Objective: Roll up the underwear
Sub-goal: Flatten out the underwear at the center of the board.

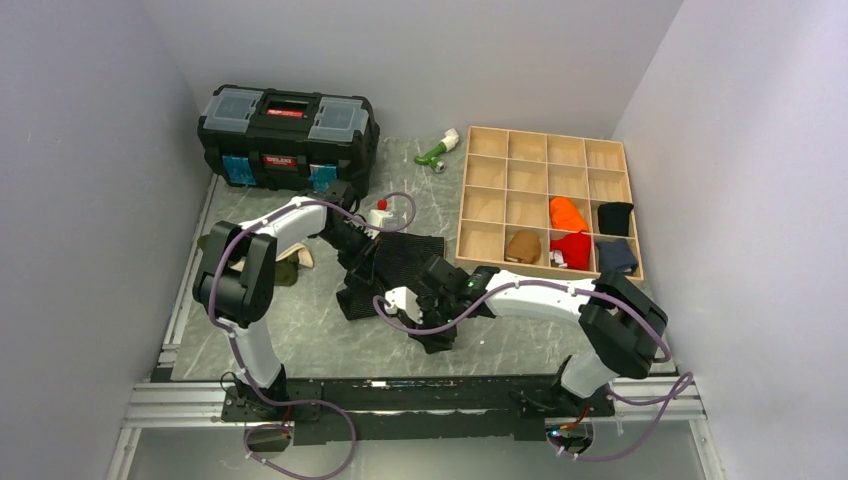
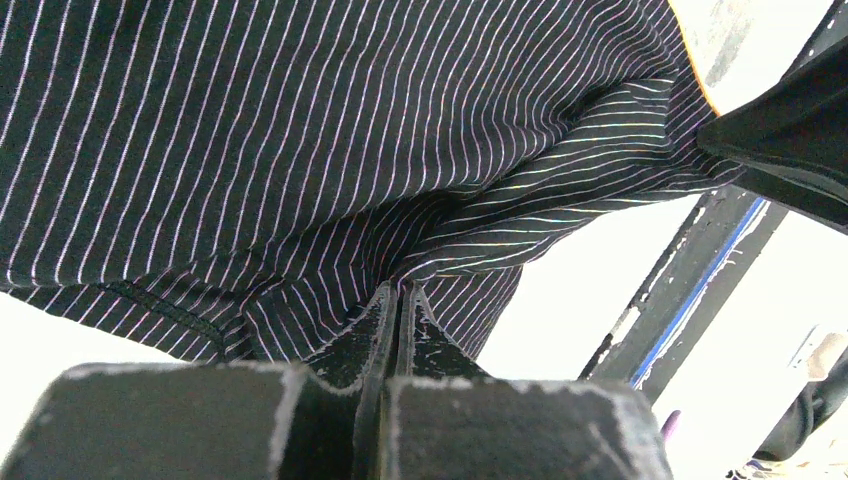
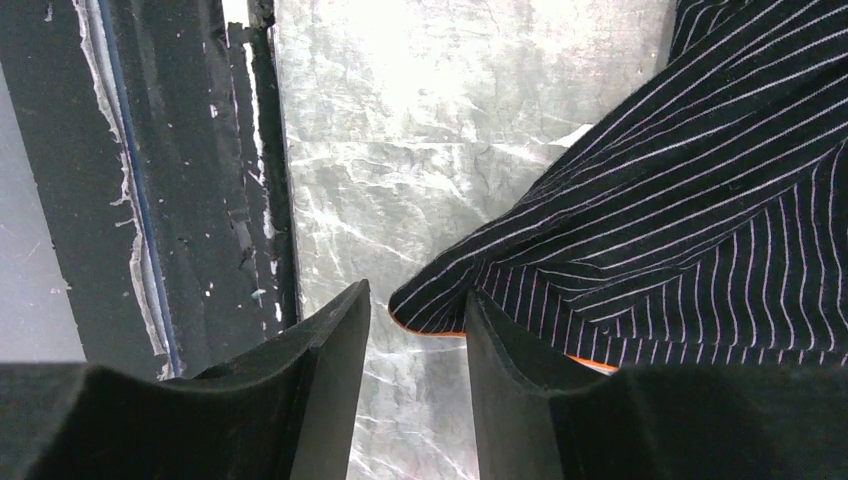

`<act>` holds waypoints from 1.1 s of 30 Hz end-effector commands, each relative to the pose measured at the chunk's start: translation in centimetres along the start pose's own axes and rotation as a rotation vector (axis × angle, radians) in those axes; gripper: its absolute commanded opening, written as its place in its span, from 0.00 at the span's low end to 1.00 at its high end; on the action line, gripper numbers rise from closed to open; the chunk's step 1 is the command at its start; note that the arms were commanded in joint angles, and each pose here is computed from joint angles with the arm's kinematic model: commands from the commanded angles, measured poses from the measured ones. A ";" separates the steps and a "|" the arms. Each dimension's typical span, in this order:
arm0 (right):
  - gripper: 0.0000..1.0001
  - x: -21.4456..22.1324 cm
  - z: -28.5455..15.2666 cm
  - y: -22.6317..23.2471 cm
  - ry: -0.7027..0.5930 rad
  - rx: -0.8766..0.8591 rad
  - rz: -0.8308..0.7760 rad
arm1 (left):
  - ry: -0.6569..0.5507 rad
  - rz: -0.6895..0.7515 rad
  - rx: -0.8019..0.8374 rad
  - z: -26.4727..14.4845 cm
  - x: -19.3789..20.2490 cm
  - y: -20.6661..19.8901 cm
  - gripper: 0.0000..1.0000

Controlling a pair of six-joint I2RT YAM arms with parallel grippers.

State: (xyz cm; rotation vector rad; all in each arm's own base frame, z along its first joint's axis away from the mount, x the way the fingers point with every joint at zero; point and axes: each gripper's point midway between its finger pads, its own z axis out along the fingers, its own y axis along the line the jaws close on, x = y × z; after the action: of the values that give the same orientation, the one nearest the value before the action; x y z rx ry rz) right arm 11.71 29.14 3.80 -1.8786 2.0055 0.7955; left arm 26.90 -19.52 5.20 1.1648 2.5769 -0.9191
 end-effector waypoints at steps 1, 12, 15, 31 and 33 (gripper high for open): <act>0.43 -2.2 -0.7 -0.6 -0.056 0.048 -0.009 | -0.027 -0.005 0.008 -0.5 -1.1 -0.1 0.00; 0.13 -2.2 -0.5 -1.3 -0.036 0.088 0.002 | -0.015 -0.001 0.012 -0.5 -0.6 -0.2 0.00; 0.00 -2.5 -1.0 -1.5 -0.040 0.099 -0.005 | -0.014 0.007 0.019 -0.6 -0.4 -0.5 0.00; 0.00 -6.6 -13.5 -6.0 -0.204 0.261 -0.092 | -0.173 0.208 -0.049 -9.1 -0.5 -5.1 0.00; 0.00 -6.9 -14.7 -6.2 -0.216 0.278 -0.107 | -0.208 0.249 -0.061 -10.4 -0.7 -6.2 0.00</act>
State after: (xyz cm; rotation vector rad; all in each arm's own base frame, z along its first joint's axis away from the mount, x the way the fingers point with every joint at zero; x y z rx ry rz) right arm 20.85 27.17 15.10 -1.6223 1.8622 0.6282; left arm 25.33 -16.61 12.90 1.2012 2.3630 -0.8273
